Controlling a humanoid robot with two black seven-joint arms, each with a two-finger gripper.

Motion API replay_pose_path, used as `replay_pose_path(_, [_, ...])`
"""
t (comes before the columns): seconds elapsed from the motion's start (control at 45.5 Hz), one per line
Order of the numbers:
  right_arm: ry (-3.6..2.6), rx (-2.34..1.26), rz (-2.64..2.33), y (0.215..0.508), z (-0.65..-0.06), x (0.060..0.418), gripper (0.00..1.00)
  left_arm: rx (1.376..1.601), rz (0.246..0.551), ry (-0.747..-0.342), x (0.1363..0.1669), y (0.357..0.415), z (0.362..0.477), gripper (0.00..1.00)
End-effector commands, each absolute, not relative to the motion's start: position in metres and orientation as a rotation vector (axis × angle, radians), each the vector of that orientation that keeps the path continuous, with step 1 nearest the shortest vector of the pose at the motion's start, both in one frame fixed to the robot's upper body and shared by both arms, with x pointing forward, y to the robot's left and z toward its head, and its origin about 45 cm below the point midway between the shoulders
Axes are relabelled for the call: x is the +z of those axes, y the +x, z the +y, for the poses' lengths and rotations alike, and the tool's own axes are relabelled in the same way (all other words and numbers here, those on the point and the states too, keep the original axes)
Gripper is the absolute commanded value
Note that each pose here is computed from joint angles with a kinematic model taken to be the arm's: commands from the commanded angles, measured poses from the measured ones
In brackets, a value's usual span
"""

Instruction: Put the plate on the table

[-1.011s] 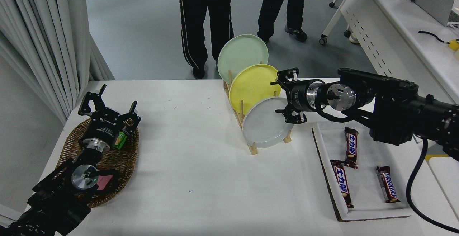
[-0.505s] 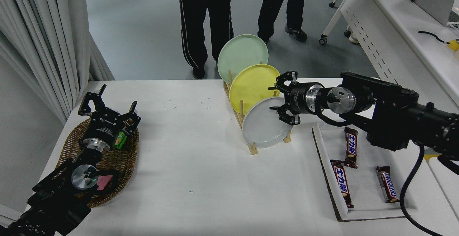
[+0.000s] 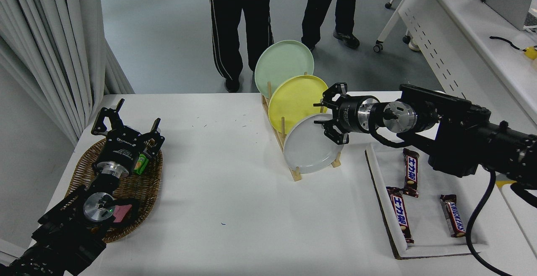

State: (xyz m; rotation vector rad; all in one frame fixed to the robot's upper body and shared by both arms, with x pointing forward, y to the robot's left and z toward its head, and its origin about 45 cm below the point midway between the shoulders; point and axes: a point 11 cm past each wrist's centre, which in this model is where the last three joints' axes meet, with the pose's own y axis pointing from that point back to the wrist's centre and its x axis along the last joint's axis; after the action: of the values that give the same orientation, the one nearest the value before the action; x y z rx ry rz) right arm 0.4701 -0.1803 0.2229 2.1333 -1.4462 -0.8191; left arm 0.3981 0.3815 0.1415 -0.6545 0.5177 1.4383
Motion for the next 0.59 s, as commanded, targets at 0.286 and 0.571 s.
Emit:
replay_pose_path(0.286, [2.132, -0.823, -1.455, 0.4708, -0.1839, 0.2235, 0.35, 1.439, 0.518, -0.654, 0.1413, 0.3981, 0.3816, 1.0])
replay_pose_path(0.571, [2.128, -0.823, -1.454, 0.4705, -0.1848, 0.2231, 0.3, 1.437, 0.518, -0.655, 0.1417, 0.3982, 0.3813, 1.0])
